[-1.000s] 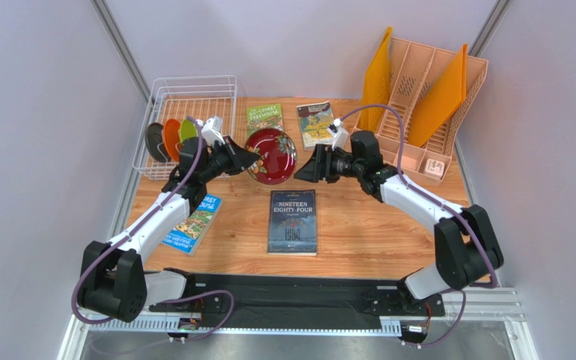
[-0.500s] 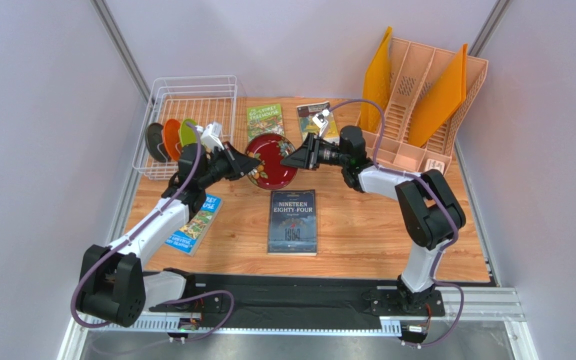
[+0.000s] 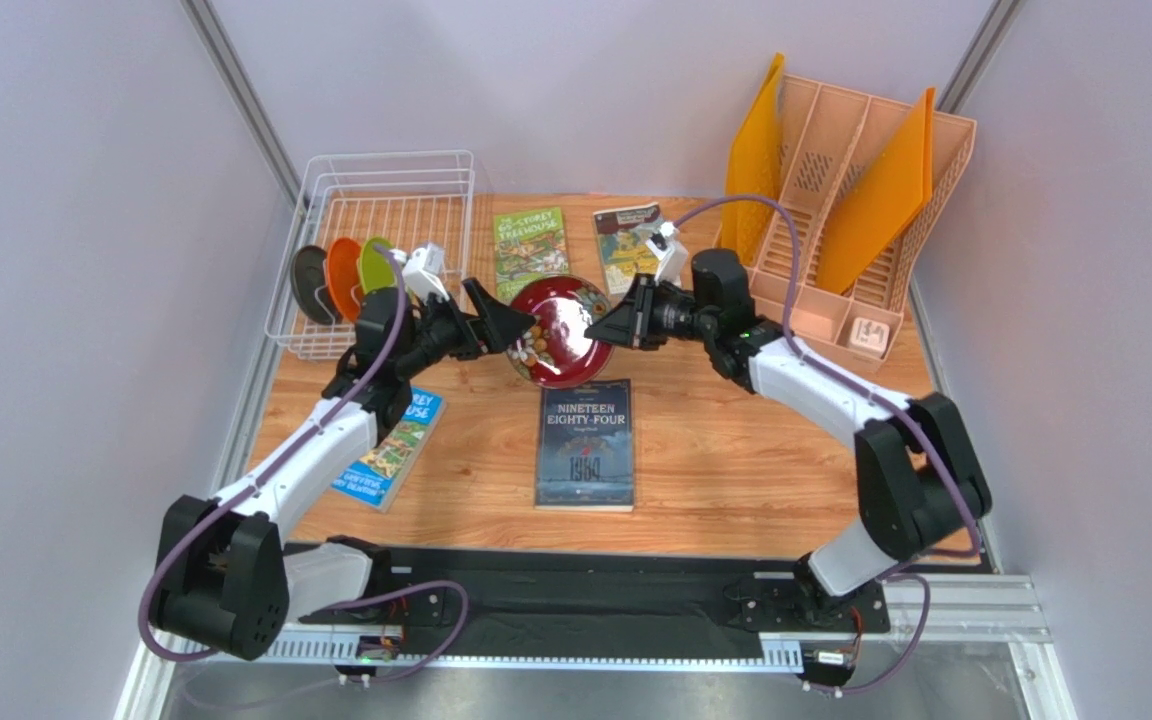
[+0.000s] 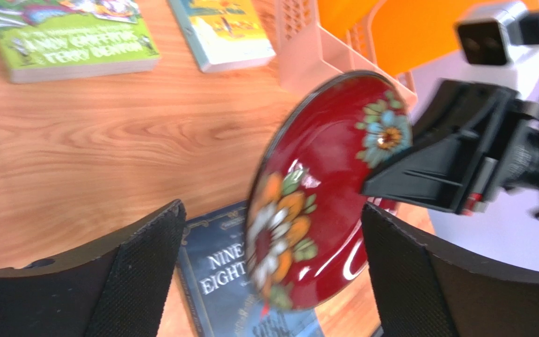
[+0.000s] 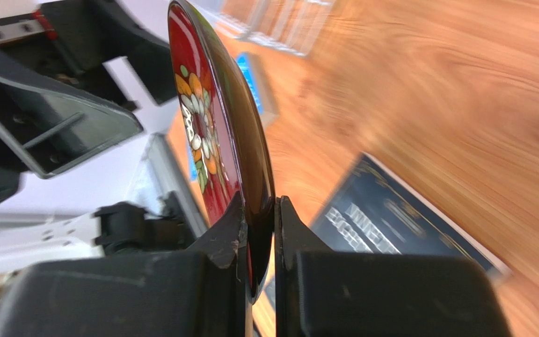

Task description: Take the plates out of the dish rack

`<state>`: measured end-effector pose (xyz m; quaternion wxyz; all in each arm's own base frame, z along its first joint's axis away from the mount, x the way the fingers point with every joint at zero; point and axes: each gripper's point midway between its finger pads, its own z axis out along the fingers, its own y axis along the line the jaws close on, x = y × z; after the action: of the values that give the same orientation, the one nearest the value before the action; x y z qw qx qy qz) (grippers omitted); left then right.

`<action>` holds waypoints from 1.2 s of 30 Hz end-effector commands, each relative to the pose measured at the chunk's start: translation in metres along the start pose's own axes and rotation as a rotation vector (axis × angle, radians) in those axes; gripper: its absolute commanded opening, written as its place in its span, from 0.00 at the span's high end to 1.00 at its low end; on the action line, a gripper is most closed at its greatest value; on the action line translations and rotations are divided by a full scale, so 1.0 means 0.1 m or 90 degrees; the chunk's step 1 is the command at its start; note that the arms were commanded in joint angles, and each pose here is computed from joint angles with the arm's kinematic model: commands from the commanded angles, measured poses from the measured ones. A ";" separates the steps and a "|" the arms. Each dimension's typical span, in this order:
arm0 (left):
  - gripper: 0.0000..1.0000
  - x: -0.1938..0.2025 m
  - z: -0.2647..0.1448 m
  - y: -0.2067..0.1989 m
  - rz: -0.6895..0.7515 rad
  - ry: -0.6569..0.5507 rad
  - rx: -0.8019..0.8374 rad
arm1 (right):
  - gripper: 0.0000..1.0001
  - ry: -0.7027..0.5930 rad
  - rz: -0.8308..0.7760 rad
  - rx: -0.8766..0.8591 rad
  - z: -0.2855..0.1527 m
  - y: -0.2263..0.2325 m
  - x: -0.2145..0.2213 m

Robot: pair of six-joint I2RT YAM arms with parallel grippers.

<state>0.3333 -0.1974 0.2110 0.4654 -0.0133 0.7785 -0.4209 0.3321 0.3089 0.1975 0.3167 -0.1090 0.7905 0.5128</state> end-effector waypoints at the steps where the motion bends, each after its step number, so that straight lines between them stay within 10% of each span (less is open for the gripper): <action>1: 0.00 -0.29 -0.13 0.02 0.092 -0.063 -0.048 | 1.00 -0.050 -0.026 0.186 -0.52 -0.43 -0.08; 15: 0.00 -0.70 -0.71 0.52 0.220 -0.166 -0.309 | 1.00 -0.143 0.138 0.378 -1.88 -1.13 0.40; 36: 0.00 -0.75 -0.80 0.77 0.241 -0.164 -0.407 | 0.93 -0.047 0.297 0.388 -1.79 -1.67 0.95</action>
<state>0.3421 -0.0674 0.2128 0.5838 -0.0677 0.8065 -0.0639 0.2636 0.0821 0.0595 0.2287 0.2074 0.9078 0.2840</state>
